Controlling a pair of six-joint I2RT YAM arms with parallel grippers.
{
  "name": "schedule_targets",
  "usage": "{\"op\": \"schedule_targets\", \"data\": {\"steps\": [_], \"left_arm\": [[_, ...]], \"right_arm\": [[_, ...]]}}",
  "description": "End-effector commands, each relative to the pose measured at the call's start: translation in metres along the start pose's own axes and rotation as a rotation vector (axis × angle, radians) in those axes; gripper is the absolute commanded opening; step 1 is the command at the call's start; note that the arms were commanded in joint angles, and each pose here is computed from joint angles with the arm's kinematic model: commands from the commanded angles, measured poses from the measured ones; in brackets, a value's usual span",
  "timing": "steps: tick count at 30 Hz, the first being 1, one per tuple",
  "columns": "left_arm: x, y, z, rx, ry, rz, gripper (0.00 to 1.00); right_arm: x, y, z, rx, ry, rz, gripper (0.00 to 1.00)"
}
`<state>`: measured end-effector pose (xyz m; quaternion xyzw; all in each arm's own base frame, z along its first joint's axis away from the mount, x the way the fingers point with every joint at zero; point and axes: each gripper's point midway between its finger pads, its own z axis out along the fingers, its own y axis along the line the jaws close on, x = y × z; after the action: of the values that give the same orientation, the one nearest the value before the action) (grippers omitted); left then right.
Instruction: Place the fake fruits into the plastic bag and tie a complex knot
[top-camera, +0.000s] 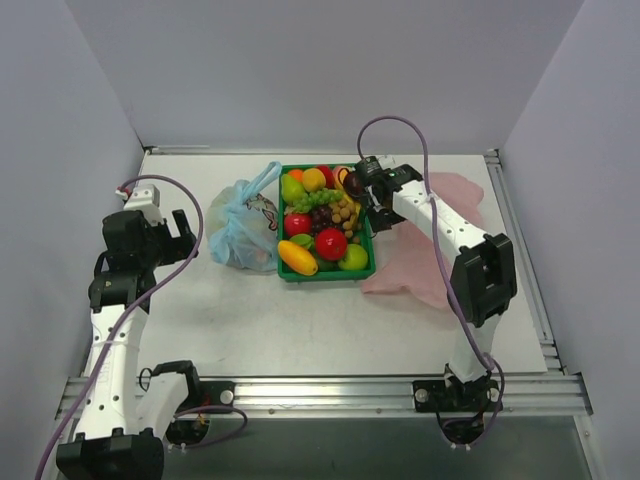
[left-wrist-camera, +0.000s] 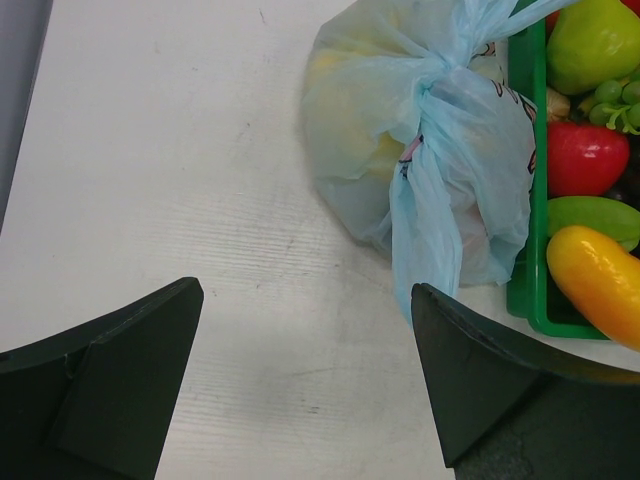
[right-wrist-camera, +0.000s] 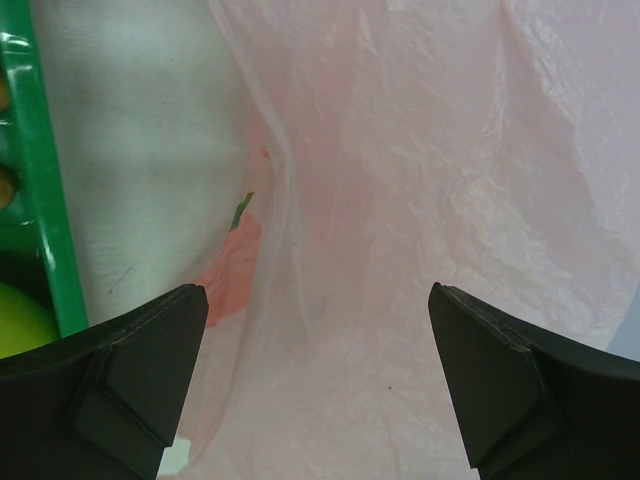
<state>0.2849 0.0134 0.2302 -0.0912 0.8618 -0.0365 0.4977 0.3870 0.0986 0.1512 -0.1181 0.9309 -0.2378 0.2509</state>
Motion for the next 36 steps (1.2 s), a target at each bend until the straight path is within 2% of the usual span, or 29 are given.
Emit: {"op": "schedule_targets", "data": {"steps": [1,6,14,16,17,20,21,22,23,25,29,36], "left_arm": [[-0.012,0.002,-0.002,-0.010,-0.056,0.014,0.97],[-0.009,0.005,0.000,-0.026,-0.052,0.014,0.97],[-0.008,0.008,0.000,-0.040,-0.063,0.027,0.97],[-0.007,0.008,0.000,-0.038,-0.058,0.028,0.98],[-0.007,0.008,0.000,-0.035,-0.056,0.027,0.97],[-0.009,0.006,-0.001,-0.028,-0.063,0.027,0.97],[-0.011,0.006,-0.002,-0.027,-0.068,0.029,0.97],[-0.012,0.005,-0.003,-0.024,-0.072,0.031,0.97],[-0.013,0.003,-0.003,-0.013,-0.074,0.034,0.97],[-0.014,0.001,-0.003,-0.002,-0.074,0.038,0.97],[-0.014,-0.006,0.000,0.036,-0.058,0.038,0.97],[-0.025,-0.018,0.006,0.100,-0.059,0.032,0.98]], "right_arm": [[0.004,-0.010,0.013,0.130,0.009,0.043,1.00],[0.006,0.000,0.028,0.148,0.020,0.049,1.00],[0.035,0.012,0.059,0.195,0.084,-0.017,1.00],[0.038,0.013,0.065,0.204,0.085,-0.015,0.96],[0.040,0.013,0.066,0.199,0.090,-0.009,0.91],[0.045,0.012,0.067,0.173,0.104,-0.006,0.66],[0.045,0.013,0.065,0.151,0.102,-0.010,0.45],[0.042,0.015,0.058,0.101,0.090,0.003,0.34],[0.041,0.014,0.053,0.074,0.083,0.004,0.17],[0.033,0.009,0.032,0.005,0.038,0.004,0.01],[0.035,0.018,0.000,-0.231,-0.022,-0.059,0.00],[0.049,-0.019,-0.026,-0.379,-0.077,-0.065,0.00]]}}
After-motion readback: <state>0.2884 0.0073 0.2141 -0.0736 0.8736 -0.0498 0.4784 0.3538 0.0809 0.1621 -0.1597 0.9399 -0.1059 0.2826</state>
